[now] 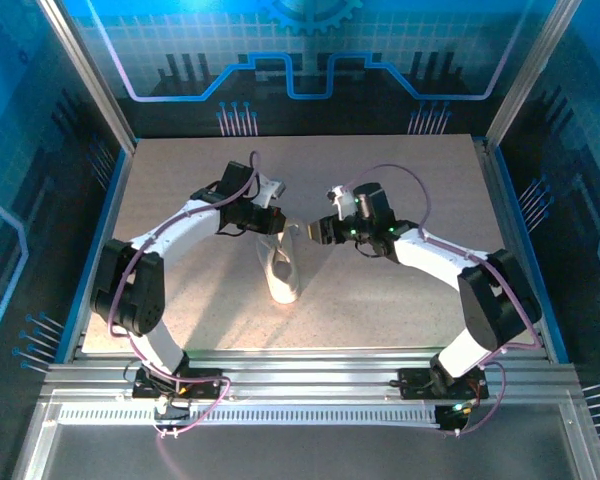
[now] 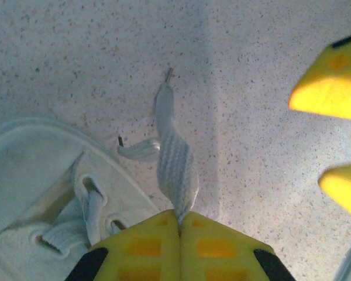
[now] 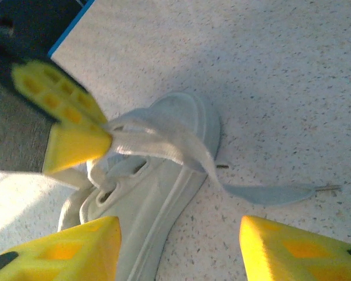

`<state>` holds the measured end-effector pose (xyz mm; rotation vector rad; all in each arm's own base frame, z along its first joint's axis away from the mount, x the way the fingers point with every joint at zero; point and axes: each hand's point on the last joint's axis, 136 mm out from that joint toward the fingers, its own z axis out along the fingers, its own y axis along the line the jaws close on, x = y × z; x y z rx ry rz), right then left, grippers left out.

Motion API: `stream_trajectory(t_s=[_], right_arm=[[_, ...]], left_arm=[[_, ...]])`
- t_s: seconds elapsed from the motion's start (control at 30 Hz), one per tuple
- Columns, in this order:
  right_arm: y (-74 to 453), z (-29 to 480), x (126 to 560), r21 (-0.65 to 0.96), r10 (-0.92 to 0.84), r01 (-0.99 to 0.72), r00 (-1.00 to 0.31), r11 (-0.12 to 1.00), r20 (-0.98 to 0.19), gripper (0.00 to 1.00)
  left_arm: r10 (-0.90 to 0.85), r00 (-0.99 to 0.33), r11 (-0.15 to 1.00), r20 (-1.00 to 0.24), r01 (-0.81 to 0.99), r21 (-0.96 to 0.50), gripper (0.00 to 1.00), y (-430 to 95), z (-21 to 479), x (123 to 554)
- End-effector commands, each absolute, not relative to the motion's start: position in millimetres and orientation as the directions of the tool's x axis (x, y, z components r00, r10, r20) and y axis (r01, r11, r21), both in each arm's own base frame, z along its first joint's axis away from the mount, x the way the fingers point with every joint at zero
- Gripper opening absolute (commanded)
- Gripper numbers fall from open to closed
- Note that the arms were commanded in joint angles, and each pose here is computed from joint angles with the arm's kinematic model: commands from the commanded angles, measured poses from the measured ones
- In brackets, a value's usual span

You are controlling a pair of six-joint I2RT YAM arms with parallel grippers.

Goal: Tie the shoes

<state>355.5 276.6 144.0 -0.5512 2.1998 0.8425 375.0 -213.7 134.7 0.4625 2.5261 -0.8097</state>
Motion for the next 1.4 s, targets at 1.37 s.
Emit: stream_trajectory(t_s=[1.37], right_arm=[[355,143,361,-0.175,-0.299,-0.716,-0.050,0.676,-0.953,0.67]], left_arm=[[0.076,-0.882,0.751,-0.465,0.358,-0.555,0.00,-217,160,363]])
